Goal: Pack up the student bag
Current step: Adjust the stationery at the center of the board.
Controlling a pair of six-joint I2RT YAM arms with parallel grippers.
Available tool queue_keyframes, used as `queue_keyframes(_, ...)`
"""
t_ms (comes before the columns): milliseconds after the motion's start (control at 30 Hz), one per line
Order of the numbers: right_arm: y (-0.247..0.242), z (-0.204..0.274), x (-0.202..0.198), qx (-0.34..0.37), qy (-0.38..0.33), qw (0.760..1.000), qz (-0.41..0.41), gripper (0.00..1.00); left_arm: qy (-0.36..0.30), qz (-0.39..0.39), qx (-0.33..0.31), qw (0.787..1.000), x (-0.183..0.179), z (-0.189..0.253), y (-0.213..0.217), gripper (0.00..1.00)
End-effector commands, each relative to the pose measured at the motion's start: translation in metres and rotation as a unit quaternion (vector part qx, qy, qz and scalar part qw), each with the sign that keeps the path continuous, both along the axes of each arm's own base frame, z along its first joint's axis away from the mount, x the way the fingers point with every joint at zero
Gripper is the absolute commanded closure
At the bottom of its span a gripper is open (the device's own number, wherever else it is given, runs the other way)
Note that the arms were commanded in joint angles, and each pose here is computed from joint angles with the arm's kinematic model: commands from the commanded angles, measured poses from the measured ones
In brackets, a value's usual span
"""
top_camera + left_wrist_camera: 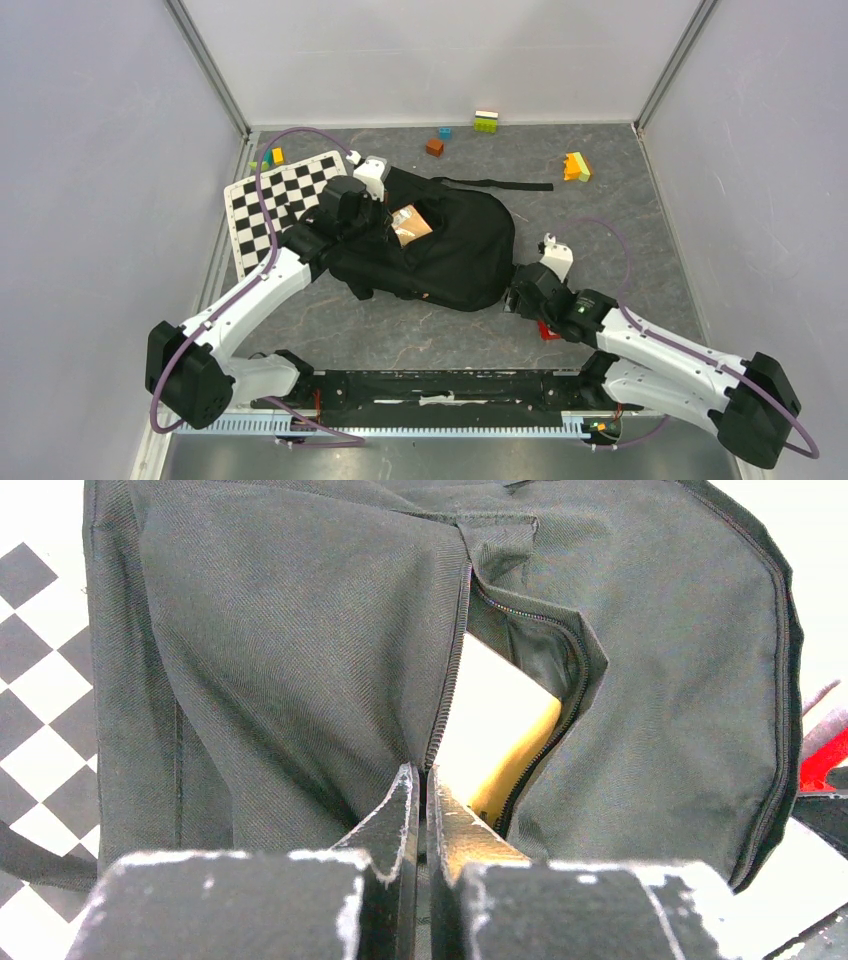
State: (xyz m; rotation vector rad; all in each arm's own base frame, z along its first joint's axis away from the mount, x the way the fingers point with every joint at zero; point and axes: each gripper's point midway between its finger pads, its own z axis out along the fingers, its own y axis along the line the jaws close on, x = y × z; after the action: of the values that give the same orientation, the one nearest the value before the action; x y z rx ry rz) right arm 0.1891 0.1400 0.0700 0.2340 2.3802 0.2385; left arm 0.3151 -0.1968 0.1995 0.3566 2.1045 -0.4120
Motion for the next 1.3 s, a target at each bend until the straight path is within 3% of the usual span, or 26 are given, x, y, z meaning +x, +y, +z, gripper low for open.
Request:
queue_keyframes(0, -0.006, -0.008, -0.001, 0.019, 0.017, 0.997, -0.073, 0.34, -0.038, -0.018, -0.025, 0.999, 0.006, 0.031, -0.012, 0.98)
queue_keyframes(233, 0.0, -0.023, -0.005, 0.026, 0.049, 0.994, -0.097, 0.36, -0.038, -0.018, -0.025, 0.999, 0.006, 0.031, -0.012, 0.98)
queue_keyframes(500, -0.042, -0.042, -0.011, -0.055, 0.041, 0.986, -0.15, 0.34, -0.038, -0.018, -0.024, 0.999, 0.007, 0.031, -0.012, 0.98)
queue_keyframes(700, -0.047, -0.045, -0.006, -0.071, 0.034, 0.984, -0.162, 0.33, -0.045, -0.029, -0.032, 0.998, 0.004, 0.034, -0.015, 0.98)
queue_keyframes(1100, -0.039, -0.038, 0.017, -0.057, 0.013, 0.984, -0.166, 0.16, -0.042, -0.025, -0.023, 0.999, 0.005, 0.031, -0.012, 0.98)
queue_keyframes(1267, -0.043, -0.04, 0.019, -0.053, 0.019, 0.982, -0.178, 0.03, -0.044, -0.025, -0.023, 0.998, 0.005, 0.032, -0.012, 0.98)
